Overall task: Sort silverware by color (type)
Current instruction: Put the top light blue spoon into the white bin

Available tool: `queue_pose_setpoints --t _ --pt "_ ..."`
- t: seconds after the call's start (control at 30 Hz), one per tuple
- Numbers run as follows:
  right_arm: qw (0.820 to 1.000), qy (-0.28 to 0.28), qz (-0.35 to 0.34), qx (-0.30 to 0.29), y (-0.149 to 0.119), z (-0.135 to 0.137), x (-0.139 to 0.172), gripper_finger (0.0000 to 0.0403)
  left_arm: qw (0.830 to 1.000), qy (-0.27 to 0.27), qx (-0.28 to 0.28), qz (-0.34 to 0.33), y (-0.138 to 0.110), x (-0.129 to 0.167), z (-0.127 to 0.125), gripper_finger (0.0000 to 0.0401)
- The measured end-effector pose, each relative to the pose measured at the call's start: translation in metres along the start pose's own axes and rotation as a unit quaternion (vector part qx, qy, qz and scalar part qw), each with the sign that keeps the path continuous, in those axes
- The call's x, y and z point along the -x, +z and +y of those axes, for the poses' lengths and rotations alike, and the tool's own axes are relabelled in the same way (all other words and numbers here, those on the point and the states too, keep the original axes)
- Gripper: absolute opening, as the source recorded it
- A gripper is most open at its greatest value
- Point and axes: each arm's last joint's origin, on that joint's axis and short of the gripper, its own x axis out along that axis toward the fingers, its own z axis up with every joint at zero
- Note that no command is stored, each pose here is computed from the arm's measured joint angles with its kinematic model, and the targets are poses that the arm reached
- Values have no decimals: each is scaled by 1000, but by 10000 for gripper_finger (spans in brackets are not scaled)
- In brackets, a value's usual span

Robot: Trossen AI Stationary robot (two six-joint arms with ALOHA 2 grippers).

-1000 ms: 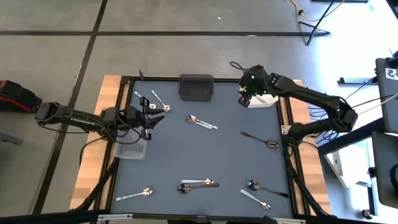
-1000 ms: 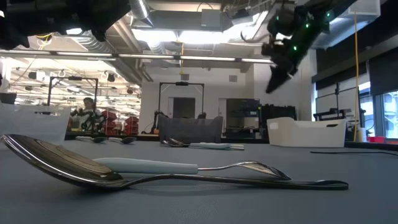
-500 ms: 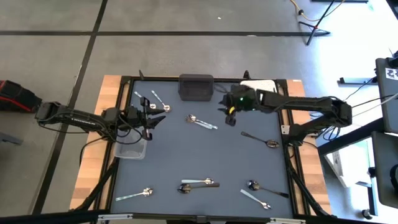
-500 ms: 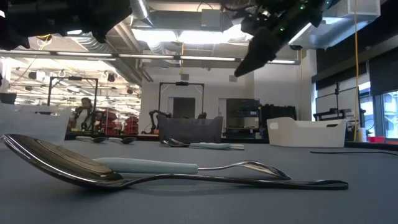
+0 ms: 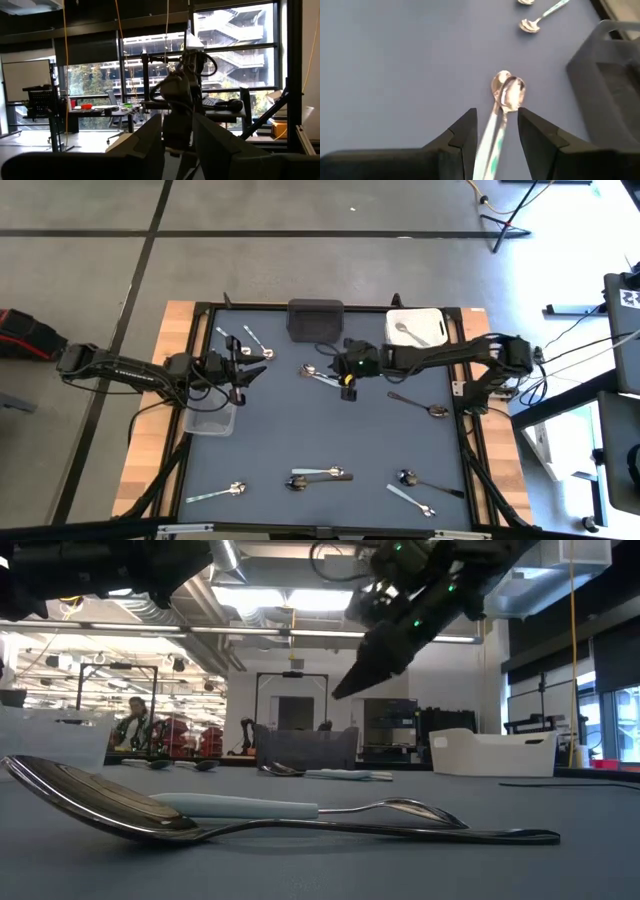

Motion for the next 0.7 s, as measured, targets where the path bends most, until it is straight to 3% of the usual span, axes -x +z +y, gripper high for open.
queue_pose_setpoints --t 0.37,0.7 --pt "1000 15 -6 -17 -16 14 -43 131 1000 3 -1 0 0 0 1 105" --pt "999 4 32 -22 -36 16 -65 131 1000 11 2 0 0 0 3 105"
